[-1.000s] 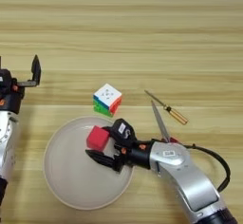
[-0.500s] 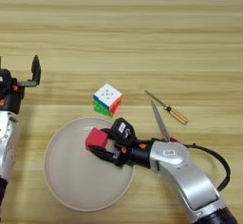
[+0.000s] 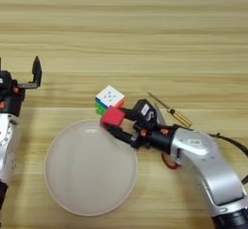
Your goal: Move the objects on the table
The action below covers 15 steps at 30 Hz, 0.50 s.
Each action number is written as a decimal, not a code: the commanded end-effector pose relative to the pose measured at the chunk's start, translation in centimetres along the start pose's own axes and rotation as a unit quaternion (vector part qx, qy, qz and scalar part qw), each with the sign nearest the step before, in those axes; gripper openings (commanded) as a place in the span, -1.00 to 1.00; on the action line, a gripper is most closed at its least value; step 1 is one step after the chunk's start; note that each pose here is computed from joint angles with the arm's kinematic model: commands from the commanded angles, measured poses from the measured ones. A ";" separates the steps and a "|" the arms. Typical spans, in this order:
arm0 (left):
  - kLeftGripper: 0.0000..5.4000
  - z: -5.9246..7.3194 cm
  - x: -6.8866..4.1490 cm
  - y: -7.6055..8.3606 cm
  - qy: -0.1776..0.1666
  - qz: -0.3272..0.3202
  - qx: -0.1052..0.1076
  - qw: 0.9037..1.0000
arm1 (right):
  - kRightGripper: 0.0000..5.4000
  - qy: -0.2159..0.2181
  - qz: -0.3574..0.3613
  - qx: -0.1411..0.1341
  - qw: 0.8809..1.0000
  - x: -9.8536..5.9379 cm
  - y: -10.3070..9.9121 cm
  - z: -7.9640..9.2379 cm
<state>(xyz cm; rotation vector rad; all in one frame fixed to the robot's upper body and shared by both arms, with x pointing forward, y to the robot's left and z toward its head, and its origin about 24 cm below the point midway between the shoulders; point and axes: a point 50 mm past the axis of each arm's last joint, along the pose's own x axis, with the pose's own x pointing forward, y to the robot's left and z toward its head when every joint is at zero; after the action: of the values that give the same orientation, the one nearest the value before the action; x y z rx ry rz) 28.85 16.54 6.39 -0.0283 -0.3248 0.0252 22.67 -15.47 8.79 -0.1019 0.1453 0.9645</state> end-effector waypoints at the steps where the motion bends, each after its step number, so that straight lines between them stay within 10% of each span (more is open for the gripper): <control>1: 1.00 0.1 0.3 -0.2 -0.003 -0.003 0.002 1.000 | -0.12 -0.013 -0.044 -0.013 0.999 -2.2 -1.8 1.3; 15: 1.00 0.0 0.4 0.0 -0.003 -0.001 0.003 1.000 | -0.12 0.037 -0.094 0.016 0.995 -2.5 -3.4 -2.1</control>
<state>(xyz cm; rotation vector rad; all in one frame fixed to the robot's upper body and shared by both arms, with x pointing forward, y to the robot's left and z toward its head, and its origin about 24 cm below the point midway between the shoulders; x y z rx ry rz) 29.02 16.54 6.19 -0.0284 -0.3152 0.0243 23.64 -19.91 7.82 -0.1110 0.2046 0.7767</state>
